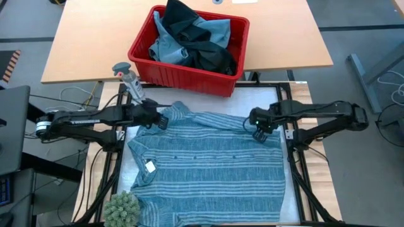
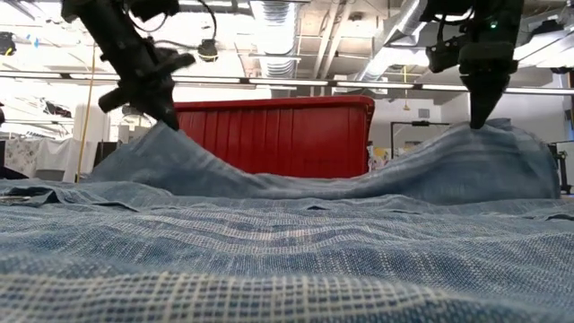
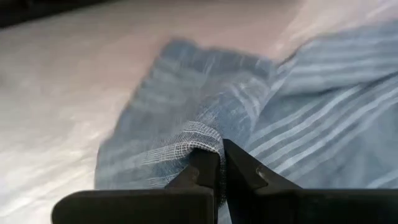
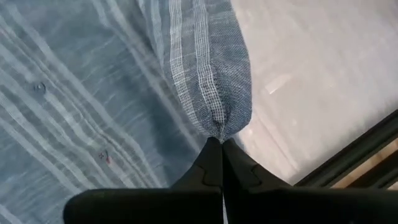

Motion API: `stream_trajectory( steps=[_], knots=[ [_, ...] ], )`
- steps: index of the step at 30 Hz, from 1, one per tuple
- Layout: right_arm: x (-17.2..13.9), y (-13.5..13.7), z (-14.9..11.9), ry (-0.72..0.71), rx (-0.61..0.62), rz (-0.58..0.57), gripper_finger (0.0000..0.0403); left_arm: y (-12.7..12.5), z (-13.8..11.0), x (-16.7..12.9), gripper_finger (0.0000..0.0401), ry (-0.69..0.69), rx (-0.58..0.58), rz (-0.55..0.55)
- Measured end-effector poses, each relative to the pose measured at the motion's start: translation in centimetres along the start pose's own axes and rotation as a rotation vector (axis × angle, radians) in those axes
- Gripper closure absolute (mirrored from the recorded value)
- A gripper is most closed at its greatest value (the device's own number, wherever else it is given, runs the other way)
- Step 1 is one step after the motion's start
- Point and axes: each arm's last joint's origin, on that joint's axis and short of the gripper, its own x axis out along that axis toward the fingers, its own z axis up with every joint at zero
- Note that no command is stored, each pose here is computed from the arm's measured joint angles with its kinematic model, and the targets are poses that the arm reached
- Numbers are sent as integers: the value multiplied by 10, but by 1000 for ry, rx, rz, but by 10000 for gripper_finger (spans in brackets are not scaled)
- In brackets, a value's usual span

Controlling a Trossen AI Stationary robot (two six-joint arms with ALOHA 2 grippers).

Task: Fold Laundry from Bin
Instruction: Fold the light blue shirt

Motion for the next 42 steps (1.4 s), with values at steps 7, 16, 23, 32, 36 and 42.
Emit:
stream_trajectory(
  steps=[7, 16, 23, 32, 36, 42],
  knots=[
    [-3, 11, -8, -26, -8, -24, 387, 1, -2, -32, 401, -98, -5, -78],
    [-9, 27, -24, -6, -8, -22, 387, -15, -19, -39, 401, -58, 108, -159],
    [-13, 36, -43, 32, 21, -57, 387, -24, -33, -45, 401, -54, 169, -178],
    [7, 49, -64, 26, 54, -56, 387, -26, -51, -53, 401, -1, 182, -174],
    [16, 51, -71, 35, 67, -68, 387, -27, -57, -57, 401, 15, 183, -186],
    [25, 54, -79, 32, 62, -70, 387, -28, -63, -61, 401, 21, 204, -202]
  ],
)
